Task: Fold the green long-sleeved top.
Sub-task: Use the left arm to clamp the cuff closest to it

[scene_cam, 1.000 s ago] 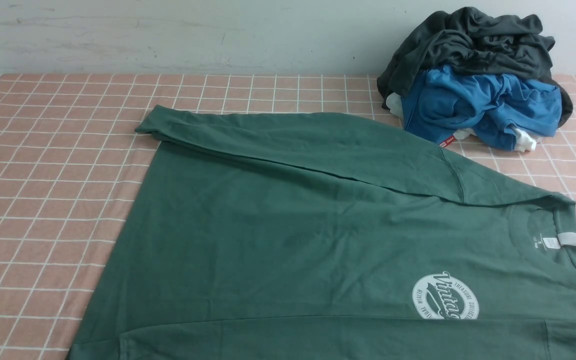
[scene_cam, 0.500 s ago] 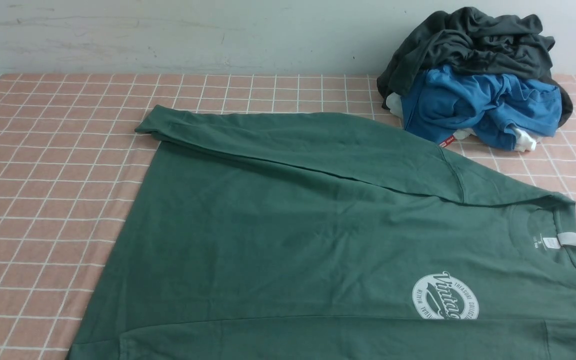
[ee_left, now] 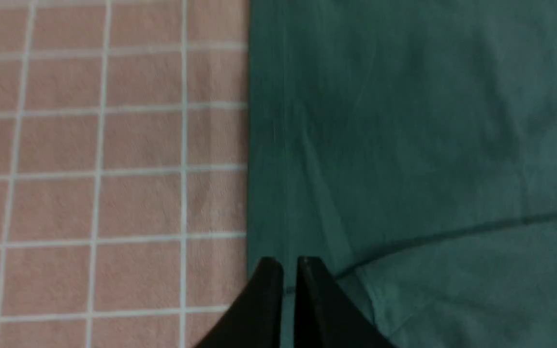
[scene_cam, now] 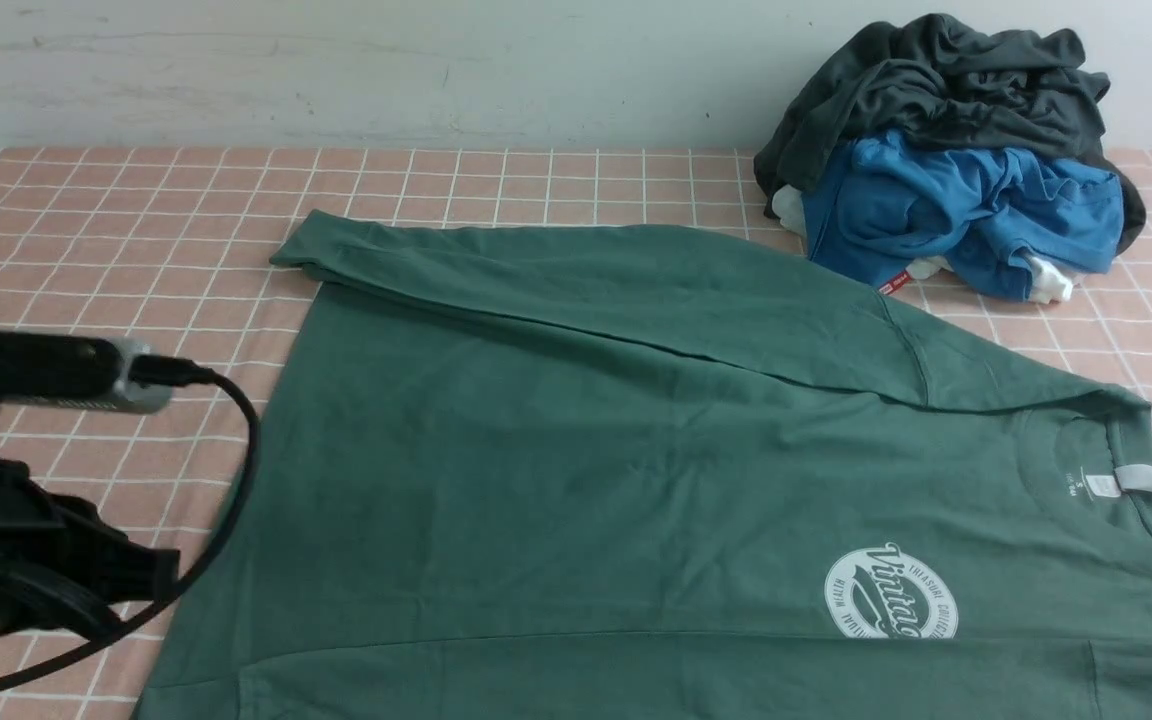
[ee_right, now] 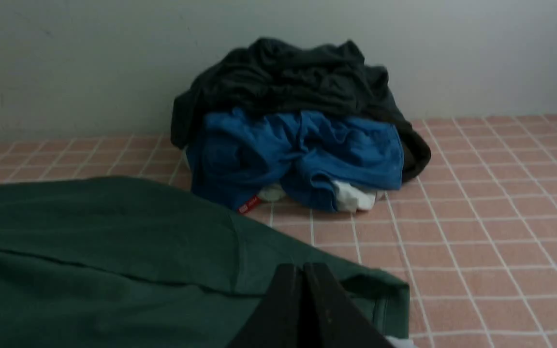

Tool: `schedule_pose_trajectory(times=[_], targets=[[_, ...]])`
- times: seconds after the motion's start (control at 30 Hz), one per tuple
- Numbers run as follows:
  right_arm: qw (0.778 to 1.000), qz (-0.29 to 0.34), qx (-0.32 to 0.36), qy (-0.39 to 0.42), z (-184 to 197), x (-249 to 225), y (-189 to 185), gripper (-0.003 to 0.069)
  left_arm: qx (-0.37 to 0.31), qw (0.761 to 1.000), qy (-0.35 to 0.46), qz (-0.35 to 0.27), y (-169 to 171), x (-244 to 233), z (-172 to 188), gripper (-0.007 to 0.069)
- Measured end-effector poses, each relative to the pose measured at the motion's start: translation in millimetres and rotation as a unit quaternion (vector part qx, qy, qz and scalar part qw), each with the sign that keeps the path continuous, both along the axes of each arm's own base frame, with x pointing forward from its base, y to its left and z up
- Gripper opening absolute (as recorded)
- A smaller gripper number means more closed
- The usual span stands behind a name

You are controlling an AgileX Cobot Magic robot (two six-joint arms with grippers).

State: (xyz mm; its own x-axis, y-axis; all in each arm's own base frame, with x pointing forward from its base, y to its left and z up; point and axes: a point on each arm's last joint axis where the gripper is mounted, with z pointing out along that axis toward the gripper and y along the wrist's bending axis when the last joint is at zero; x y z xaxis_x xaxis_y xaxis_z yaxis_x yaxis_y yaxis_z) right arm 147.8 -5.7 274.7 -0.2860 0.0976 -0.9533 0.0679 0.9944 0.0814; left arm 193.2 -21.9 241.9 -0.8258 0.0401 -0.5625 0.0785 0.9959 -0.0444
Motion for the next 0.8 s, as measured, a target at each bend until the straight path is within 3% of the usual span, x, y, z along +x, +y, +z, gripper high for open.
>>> schedule_pose_trajectory(times=[0.17,0.2,0.27,0.33,0.43,0.63,0.8], targets=[[0.994,-0.003,0.004,0.113,-29.5,20.4,-0.6,-0.0010,-0.002,0.997,0.075,0.004,-2.5,12.9,-27.3,0.0139],[0.982,0.006,0.003,0.189,-43.1,24.2,4.1,-0.0010,-0.001,0.995,0.100,0.005,-3.3,18.5,-37.9,0.0193],[0.963,0.040,-0.012,0.265,-47.5,28.1,16.6,-0.0010,0.000,0.991,0.134,0.007,-4.1,24.4,-52.5,0.0262],[0.955,0.064,-0.024,0.290,-45.6,30.0,24.7,-0.0010,0.000,0.989,0.149,0.009,-4.5,27.0,-59.1,0.0288],[0.934,0.152,-0.071,0.316,-38.0,37.0,52.4,-0.0010,-0.004,0.982,0.188,0.022,-5.9,36.4,-73.8,0.0330],[0.925,0.213,-0.080,0.304,-41.4,42.1,78.4,-0.0010,-0.002,0.976,0.214,0.030,-6.2,41.5,-81.7,0.0322],[0.926,0.216,-0.074,0.301,-41.4,42.7,80.1,-0.0010,-0.001,0.975,0.221,0.030,-6.2,40.6,-82.0,0.0146]])
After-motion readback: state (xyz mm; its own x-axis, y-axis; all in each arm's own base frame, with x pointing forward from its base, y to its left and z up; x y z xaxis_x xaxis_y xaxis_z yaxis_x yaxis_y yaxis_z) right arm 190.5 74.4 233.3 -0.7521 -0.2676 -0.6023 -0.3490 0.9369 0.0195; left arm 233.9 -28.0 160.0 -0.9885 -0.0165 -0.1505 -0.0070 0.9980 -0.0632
